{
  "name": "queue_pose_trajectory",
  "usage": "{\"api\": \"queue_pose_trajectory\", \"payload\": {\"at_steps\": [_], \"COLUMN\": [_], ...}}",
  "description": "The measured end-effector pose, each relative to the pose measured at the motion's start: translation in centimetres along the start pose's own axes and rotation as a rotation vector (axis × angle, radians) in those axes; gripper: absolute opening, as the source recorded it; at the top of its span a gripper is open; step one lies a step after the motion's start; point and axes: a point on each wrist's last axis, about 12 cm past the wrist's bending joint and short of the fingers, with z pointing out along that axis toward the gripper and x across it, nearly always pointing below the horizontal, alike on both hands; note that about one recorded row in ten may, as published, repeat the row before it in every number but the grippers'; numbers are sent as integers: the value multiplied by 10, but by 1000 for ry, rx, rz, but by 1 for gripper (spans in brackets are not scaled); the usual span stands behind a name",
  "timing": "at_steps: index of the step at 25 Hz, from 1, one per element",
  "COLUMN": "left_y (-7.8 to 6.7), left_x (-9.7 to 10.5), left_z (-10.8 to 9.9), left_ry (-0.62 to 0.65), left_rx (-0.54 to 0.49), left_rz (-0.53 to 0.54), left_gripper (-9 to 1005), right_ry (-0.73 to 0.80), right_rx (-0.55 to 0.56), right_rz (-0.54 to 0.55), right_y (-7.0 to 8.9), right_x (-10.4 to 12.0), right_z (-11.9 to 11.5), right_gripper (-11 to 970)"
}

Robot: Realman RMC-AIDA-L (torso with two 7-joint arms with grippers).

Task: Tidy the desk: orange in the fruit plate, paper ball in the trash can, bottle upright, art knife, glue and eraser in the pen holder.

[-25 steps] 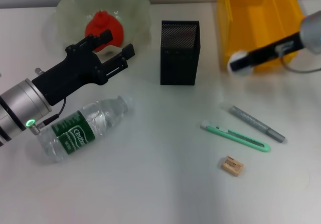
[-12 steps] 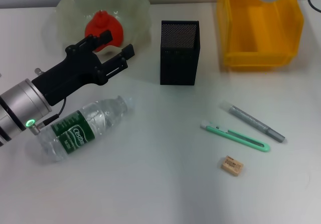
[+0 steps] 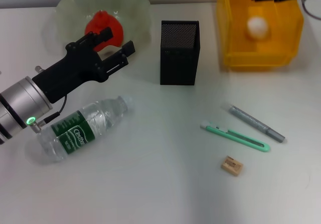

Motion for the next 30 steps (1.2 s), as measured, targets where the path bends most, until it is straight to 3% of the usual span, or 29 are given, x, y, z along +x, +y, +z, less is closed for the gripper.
{"api": "queue_pose_trajectory", "payload": {"at_steps": [3, 4, 5, 10, 11, 14, 20, 24, 28, 30], "left_y": [0, 0, 1, 1, 1, 1, 3, 5, 6, 5], "left_x": [0, 0, 0, 1, 1, 1, 0, -18, -23, -36], "left_z": [-1, -1, -3, -3, -3, -3, 5, 16, 18, 30], "left_ry": [7, 7, 14, 23, 27, 36, 190, 396, 438, 595], "left_rx": [9, 9, 10, 14, 17, 24, 100, 174, 178, 185], "left_rz": [4, 4, 7, 11, 12, 13, -21, -38, -33, 15], "left_gripper": [680, 679, 678, 674, 673, 671, 665, 662, 659, 657], "right_ry": [-113, -113, -172, -245, -304, -373, -369, -303, -274, -267], "right_rx": [-235, -235, -329, -462, -560, -649, -716, -738, -746, -749], "right_rz": [-29, -29, -33, -38, -36, -72, -123, -134, -142, -146], "right_y": [0, 0, -6, -17, -22, -24, -22, -19, -17, -16], "right_x": [34, 34, 50, 74, 92, 110, 128, 136, 137, 136], "right_z": [-20, -20, -31, -46, -57, -70, -83, -80, -77, -75], "right_gripper": [791, 808, 826, 826, 826, 826, 826, 827, 827, 827]}}
